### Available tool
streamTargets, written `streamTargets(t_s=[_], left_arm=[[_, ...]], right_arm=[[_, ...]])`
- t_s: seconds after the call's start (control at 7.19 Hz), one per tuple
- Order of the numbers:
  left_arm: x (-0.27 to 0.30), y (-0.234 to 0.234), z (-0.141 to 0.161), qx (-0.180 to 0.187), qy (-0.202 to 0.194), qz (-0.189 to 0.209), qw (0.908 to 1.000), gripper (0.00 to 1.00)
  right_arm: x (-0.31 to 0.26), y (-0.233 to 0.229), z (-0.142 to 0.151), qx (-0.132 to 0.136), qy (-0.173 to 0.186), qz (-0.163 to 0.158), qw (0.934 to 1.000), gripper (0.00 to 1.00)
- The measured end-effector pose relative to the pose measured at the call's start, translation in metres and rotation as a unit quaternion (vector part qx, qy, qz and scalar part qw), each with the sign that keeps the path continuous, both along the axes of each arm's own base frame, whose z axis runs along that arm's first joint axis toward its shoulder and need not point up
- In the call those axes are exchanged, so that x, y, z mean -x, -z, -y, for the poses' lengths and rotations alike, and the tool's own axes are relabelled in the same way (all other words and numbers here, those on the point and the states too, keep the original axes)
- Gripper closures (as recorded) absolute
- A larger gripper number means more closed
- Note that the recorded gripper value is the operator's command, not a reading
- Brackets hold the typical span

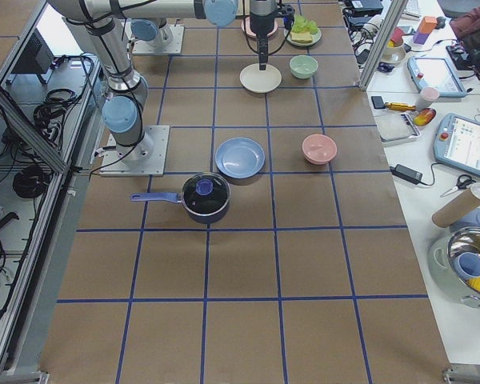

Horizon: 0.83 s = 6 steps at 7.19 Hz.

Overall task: Stack three plates with pink and blue
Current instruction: 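Move the left gripper from the bread plate toward the pink plate, then lower the left gripper to the pink plate rim and grasp it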

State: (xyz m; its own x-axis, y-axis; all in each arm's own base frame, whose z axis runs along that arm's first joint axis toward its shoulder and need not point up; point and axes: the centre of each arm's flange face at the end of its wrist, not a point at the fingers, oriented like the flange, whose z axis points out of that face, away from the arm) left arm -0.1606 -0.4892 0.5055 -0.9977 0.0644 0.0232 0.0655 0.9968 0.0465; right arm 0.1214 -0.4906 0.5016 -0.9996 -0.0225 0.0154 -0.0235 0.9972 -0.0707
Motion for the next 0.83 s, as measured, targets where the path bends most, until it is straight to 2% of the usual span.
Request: streamTargets(t_s=[0.42, 0.56, 0.83], left_arm=[[-0.020, 0.009, 0.008, -0.009, -0.016, -0.002, 0.9998, 0.00], [-0.030, 0.024, 0.018, -0.025, -0.023, -0.002, 0.9994, 0.00], [-0.048, 0.091, 0.043, -0.075, -0.035, 0.002, 0.9966, 0.00]], right_arm=[[-0.001, 0.000, 0.000, 0.001, 0.000, 0.001, 1.0000, 0.00], [-0.001, 0.000, 0.000, 0.000, 0.000, 0.001, 1.0000, 0.00], [-0.001, 0.000, 0.000, 0.001, -0.001, 0.001, 1.0000, 0.00]])
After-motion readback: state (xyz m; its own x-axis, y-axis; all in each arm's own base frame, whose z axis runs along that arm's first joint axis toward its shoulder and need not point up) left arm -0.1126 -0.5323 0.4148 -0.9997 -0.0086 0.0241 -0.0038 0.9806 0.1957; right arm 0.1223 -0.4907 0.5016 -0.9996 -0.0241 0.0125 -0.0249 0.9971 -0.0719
